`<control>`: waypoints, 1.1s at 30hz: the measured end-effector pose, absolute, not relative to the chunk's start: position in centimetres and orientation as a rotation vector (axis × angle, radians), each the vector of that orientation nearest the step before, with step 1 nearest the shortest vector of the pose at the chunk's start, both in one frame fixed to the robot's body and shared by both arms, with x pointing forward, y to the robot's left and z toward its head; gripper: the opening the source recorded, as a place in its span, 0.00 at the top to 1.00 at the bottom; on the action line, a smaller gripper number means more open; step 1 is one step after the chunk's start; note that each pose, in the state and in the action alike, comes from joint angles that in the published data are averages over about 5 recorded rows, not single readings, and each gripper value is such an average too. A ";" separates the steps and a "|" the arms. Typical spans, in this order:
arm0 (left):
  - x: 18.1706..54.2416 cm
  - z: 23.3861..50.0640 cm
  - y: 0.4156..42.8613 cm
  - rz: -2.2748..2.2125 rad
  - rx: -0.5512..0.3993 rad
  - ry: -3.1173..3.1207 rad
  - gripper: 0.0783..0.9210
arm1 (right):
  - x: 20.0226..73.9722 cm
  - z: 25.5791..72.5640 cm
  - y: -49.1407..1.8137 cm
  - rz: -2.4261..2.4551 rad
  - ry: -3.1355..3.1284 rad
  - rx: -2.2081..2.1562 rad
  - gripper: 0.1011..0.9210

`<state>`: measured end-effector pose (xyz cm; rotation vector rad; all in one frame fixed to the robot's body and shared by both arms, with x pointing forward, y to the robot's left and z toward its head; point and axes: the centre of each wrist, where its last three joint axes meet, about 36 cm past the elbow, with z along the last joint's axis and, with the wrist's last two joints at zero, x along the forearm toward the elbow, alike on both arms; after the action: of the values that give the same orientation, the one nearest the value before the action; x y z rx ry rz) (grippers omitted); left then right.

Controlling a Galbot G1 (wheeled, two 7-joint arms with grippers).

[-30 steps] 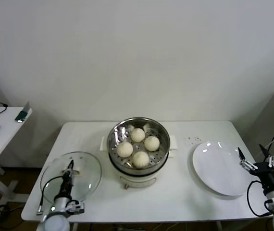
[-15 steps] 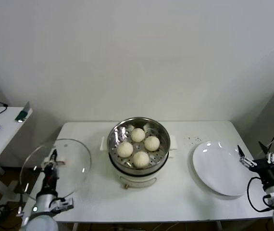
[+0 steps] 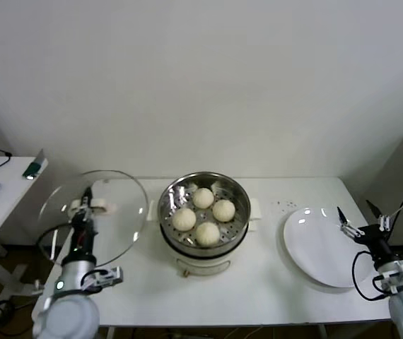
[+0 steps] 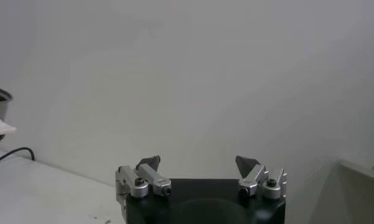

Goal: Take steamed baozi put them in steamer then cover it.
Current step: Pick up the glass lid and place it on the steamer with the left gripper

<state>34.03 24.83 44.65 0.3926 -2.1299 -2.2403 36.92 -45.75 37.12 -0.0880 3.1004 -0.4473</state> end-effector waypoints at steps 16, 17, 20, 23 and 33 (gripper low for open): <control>39.4 45.9 12.4 -2.259 0.159 -2.306 0.91 | 38.1 36.6 -45.2 -0.493 3.098 -0.103 0.12; 39.6 45.8 11.6 -2.257 0.141 -2.314 0.91 | 38.1 36.6 -45.2 -0.495 3.098 -0.102 0.12; 40.1 45.5 9.1 -2.242 0.096 -2.335 0.91 | 37.9 36.5 -45.3 -0.499 3.099 -0.100 0.12; 40.5 45.3 6.8 -2.225 0.060 -2.349 0.91 | 37.7 36.3 -45.5 -0.502 3.102 -0.099 0.12; 41.5 44.7 1.3 -2.180 -0.016 -2.350 0.91 | 36.8 36.2 -46.8 -0.521 3.108 -0.082 0.12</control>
<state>41.53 1.31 44.70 -0.0161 -2.3504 -2.1798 36.82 -46.81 36.17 -0.0822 3.1084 -0.5205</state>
